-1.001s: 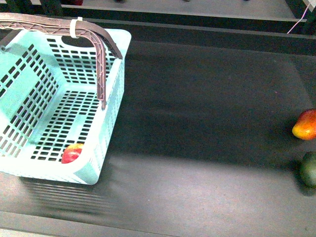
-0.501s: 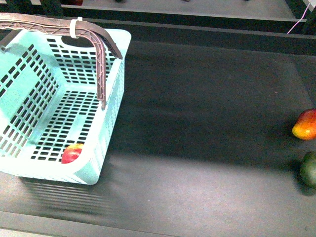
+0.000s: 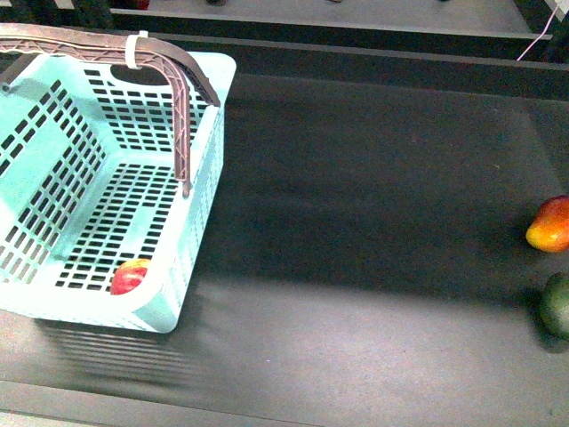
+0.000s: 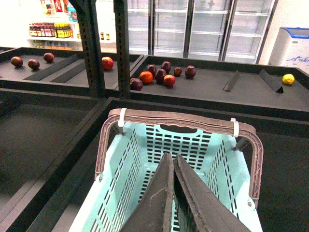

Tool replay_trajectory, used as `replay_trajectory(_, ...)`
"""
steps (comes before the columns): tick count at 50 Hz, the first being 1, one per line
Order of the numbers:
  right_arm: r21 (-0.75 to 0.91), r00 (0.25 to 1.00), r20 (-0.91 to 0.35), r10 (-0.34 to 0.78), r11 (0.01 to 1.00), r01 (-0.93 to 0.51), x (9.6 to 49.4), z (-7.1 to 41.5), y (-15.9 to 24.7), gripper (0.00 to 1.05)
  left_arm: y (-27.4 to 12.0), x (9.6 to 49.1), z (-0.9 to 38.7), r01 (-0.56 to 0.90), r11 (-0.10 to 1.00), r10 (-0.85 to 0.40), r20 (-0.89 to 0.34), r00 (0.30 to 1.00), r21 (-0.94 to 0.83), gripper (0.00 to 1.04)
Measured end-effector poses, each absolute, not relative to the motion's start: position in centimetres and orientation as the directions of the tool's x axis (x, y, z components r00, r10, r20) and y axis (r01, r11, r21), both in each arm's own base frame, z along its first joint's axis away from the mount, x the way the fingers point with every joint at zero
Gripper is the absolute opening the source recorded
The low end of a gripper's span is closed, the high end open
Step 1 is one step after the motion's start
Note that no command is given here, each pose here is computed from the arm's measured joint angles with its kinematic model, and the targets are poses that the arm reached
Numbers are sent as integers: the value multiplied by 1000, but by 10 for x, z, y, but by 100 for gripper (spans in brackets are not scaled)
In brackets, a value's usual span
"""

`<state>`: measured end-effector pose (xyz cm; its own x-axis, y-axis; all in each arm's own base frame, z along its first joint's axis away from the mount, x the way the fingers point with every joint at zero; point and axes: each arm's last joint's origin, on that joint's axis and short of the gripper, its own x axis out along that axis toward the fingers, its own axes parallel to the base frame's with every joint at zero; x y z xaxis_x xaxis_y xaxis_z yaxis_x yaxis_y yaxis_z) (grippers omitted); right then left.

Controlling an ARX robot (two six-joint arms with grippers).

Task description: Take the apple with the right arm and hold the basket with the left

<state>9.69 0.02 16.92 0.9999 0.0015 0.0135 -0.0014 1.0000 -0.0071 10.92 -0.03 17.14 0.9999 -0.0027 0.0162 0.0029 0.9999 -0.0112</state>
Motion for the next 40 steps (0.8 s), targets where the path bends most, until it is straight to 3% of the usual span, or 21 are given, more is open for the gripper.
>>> replay_trajectory(40, -7, 1000, 14, 2, 1000, -1, 97, 169, 0, 96, 0, 97, 168, 2, 1000, -2, 10, 1000, -11, 3)
